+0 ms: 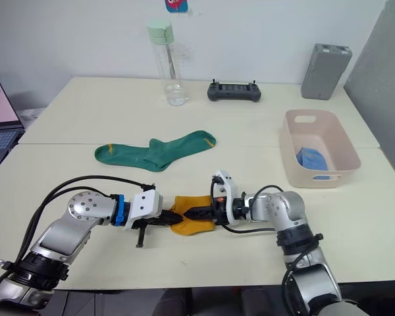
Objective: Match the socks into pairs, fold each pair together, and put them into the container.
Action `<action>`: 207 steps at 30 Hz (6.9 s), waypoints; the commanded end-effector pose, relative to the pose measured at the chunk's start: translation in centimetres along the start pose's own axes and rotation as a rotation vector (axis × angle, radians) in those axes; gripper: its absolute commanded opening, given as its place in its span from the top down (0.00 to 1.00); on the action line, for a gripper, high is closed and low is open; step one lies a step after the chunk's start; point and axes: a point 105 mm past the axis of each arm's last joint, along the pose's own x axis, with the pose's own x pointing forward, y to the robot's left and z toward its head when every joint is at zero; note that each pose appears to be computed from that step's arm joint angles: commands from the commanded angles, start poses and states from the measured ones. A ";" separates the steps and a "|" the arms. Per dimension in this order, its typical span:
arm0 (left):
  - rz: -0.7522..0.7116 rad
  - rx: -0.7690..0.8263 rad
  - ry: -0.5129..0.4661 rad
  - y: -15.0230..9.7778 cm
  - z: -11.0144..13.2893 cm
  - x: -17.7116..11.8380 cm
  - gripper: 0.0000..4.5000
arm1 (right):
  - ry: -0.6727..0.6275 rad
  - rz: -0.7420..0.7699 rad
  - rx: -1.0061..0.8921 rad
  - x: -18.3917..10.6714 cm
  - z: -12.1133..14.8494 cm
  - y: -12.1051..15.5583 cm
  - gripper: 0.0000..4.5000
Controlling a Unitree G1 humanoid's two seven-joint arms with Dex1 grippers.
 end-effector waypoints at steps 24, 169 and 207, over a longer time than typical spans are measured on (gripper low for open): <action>0.180 0.028 -0.664 6.8 20.8 0.4 0.02 | -0.339 -0.766 -0.884 -26.7 17.4 0.8 1.00; 0.906 -0.389 -0.266 16.0 -1.0 -3.3 0.99 | -0.432 -0.436 -0.979 -6.1 6.4 2.1 0.00; 0.734 -0.339 -0.213 15.5 -0.1 -3.2 0.99 | -0.423 -0.436 -0.986 -5.9 6.3 2.2 0.00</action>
